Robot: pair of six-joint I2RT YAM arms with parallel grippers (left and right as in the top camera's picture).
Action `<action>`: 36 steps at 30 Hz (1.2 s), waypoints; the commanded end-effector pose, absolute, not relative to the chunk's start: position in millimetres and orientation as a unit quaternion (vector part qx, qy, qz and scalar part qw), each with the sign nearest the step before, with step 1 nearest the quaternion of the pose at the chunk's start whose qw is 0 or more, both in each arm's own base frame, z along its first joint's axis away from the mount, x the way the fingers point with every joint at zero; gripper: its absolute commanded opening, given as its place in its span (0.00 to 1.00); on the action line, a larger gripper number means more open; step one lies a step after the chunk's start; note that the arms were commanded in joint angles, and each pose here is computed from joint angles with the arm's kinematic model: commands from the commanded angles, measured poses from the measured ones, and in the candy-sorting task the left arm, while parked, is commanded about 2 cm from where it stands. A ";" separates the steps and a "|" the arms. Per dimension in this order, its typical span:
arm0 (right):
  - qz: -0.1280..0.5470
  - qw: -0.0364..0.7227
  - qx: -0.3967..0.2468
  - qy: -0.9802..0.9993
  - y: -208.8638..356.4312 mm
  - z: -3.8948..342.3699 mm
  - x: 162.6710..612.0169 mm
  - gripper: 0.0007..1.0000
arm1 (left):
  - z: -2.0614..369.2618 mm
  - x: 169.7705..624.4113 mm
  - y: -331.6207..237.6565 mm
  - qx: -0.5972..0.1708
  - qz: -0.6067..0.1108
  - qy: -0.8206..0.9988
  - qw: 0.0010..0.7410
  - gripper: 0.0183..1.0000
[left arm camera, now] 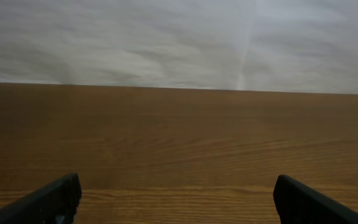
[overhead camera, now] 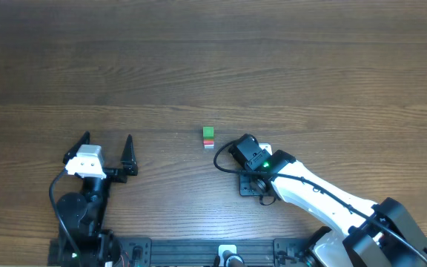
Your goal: Stack Cubes
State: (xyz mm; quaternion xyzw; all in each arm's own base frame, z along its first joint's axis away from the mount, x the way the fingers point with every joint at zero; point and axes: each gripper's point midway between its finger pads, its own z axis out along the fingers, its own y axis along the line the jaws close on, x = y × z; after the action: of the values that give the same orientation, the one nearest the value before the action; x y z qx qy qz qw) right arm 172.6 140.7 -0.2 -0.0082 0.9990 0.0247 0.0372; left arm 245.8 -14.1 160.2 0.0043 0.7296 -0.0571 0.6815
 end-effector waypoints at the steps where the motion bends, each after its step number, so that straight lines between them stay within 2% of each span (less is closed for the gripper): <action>1: 0.021 0.032 -0.011 0.999 139.8 -3.5 169.7 0.45 | 158.6 245.6 -15.1 0.012 -0.055 0.730 0.681 1.00; 19: 0.021 0.032 -0.011 0.999 139.8 -3.5 169.7 0.26 | 158.6 245.6 -15.1 0.012 -0.055 0.730 0.681 1.00; 28: 0.022 0.034 -0.010 0.999 140.3 -2.4 171.2 0.21 | 158.6 245.6 -15.1 0.012 -0.055 0.730 0.681 1.00; 32: 0.024 0.045 -0.010 0.999 146.9 12.6 182.5 0.20 | 158.6 245.6 -15.1 0.012 -0.055 0.730 0.681 1.00; 36: 0.008 0.065 -0.009 0.998 151.1 44.6 200.7 0.19 | 158.6 245.6 -15.1 0.012 -0.055 0.730 0.681 1.00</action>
State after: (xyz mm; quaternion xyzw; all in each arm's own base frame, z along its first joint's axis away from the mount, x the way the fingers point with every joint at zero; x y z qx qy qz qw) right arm 173.3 138.8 18.1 -0.0086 0.9997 0.0045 0.0212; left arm 245.8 -14.1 160.2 0.0043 0.7296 -0.0571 0.6815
